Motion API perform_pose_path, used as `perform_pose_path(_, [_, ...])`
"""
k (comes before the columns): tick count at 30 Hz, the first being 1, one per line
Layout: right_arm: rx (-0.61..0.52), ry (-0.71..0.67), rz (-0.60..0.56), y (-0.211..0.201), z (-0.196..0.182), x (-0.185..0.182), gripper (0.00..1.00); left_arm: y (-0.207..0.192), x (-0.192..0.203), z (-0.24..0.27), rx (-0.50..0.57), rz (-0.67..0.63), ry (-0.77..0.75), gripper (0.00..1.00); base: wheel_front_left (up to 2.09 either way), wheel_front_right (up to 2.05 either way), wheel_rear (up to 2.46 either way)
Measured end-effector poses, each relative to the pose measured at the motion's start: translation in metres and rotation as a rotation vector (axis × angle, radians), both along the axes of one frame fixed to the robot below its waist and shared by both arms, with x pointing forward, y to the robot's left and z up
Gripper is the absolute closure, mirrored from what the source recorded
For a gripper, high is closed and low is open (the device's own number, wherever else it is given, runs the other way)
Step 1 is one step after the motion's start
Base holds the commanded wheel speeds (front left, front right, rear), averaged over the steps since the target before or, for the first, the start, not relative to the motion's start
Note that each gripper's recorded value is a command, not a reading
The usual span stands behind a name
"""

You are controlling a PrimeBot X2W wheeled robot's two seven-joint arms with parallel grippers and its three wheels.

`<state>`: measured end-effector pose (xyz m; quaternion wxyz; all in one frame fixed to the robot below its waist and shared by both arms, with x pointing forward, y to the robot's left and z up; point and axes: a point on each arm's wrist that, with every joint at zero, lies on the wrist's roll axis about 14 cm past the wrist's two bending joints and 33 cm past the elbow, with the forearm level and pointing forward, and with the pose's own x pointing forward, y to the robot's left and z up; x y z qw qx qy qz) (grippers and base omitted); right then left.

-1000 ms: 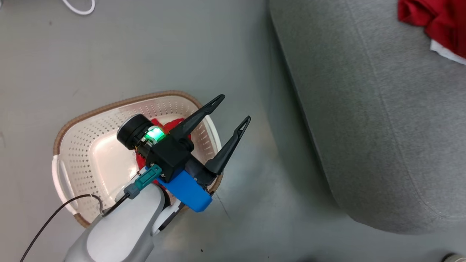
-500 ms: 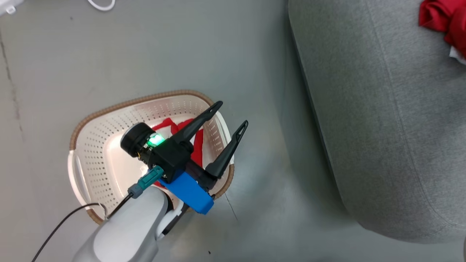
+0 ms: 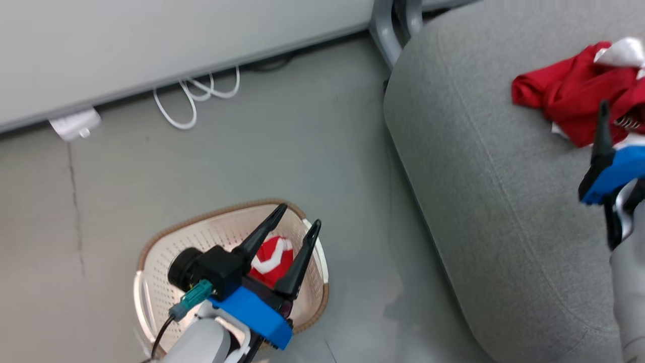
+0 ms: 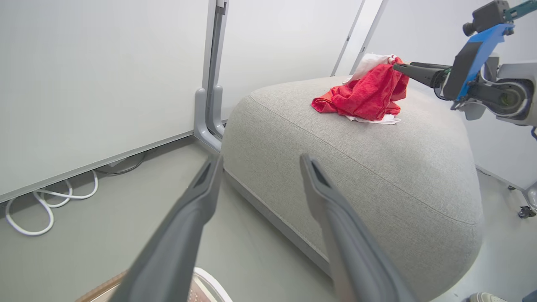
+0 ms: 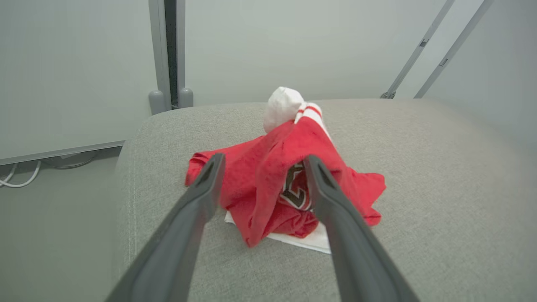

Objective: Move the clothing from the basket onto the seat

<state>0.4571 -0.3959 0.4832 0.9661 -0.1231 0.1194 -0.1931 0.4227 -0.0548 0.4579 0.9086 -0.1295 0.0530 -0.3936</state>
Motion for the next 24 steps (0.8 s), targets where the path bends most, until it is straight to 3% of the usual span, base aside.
perform_pose_path(7, [0.041, -0.117, 0.092, 0.043, 0.015, -0.033, 0.00, 0.035, -0.018, 0.026, -0.006, 0.135, -0.034, 0.00, 0.00, 0.00, 0.00])
perform_pose_path(15, [0.110, -0.211, 0.205, 0.109, 0.022, -0.065, 0.00, 0.101, -0.026, 0.037, 0.014, 0.347, -0.064, 0.00, 0.00, 0.00, 0.00])
perform_pose_path(24, [0.087, -0.218, 0.314, 0.157, 0.037, -0.089, 0.00, 0.166, -0.031, 0.036, 0.034, 0.547, -0.065, 0.00, 0.00, 0.00, 0.00])
